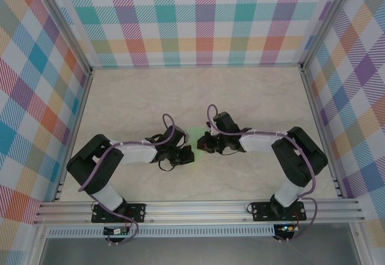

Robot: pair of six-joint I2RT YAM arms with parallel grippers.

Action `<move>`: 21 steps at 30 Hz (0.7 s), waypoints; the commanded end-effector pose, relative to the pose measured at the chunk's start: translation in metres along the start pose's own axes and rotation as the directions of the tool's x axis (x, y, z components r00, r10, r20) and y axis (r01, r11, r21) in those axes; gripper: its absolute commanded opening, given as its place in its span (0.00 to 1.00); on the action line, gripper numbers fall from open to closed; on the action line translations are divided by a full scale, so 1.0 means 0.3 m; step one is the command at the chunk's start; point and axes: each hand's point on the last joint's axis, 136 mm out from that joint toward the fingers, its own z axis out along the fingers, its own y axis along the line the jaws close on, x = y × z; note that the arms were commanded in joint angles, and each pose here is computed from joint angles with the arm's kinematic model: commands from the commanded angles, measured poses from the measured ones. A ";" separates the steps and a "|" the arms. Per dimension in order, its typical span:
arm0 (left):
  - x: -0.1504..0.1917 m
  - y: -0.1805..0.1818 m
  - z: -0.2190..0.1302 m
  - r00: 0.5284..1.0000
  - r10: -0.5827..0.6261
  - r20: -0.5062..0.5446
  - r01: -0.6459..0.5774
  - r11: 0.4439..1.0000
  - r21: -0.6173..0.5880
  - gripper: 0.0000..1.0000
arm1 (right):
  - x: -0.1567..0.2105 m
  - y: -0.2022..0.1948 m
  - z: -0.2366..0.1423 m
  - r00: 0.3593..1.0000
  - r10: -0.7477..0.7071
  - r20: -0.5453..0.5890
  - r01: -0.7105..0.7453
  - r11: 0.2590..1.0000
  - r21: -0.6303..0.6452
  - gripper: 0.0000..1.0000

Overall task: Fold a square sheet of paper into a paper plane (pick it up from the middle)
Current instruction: Third fold the triangle at the center of the table.

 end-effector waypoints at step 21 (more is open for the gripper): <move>0.095 0.243 -0.001 0.999 -0.025 -0.042 0.013 0.965 -0.263 0.01 | -0.044 -0.155 0.053 0.998 0.042 0.038 -0.047 0.988 0.148 0.07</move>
